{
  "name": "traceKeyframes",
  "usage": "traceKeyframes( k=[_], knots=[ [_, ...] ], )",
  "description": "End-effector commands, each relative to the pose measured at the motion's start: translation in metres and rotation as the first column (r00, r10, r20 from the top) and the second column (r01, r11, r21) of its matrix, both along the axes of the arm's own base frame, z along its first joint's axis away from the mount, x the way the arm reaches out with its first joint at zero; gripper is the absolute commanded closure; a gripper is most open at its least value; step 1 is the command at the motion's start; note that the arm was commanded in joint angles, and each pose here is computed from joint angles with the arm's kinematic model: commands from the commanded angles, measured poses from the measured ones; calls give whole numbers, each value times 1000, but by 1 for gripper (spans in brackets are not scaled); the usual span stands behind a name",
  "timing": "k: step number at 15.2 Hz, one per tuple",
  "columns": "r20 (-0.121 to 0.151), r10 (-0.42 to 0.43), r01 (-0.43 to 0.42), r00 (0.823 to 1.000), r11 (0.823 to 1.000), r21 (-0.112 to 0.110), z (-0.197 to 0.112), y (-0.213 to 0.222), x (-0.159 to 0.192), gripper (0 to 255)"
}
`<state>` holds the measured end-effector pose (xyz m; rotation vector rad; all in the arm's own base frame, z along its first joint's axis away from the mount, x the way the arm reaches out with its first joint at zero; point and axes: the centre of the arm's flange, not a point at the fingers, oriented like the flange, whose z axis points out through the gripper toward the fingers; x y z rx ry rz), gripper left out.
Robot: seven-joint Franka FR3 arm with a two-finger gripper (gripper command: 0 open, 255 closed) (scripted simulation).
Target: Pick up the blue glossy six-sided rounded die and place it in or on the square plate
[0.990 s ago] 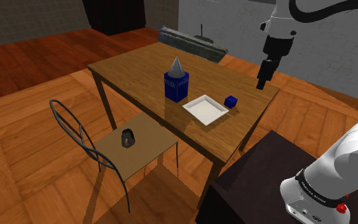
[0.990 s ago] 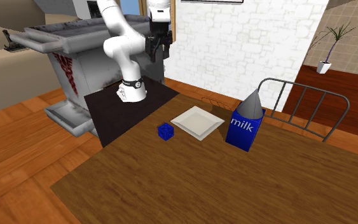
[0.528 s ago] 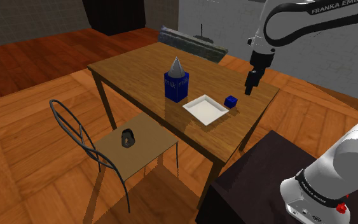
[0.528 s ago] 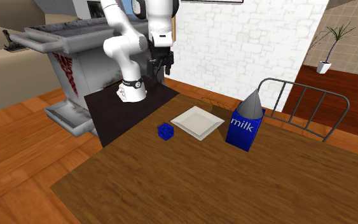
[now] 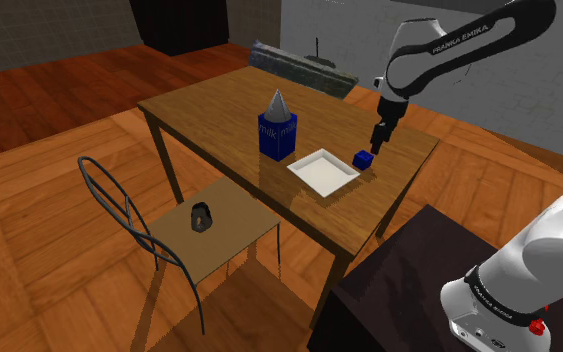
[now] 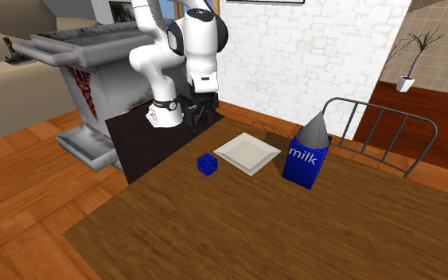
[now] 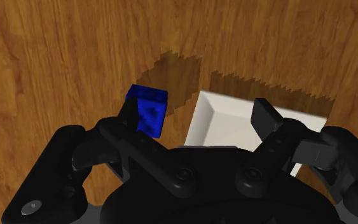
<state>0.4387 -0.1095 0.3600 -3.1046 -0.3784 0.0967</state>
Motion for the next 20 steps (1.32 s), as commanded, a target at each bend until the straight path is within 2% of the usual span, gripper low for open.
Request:
traceKeyframes(
  k=[1, 6, 14, 20],
  knots=[
    [8, 7, -7, 1000, 1000, -4, -22, -9, 12, 0],
    [23, 23, -22, 999, 1000, -14, -69, -35, 46, 0],
    [24, 23, -23, 999, 1000, -14, -110, -36, 46, 0],
    [24, 23, -23, 999, 1000, -14, -110, -36, 46, 0]
  ],
)
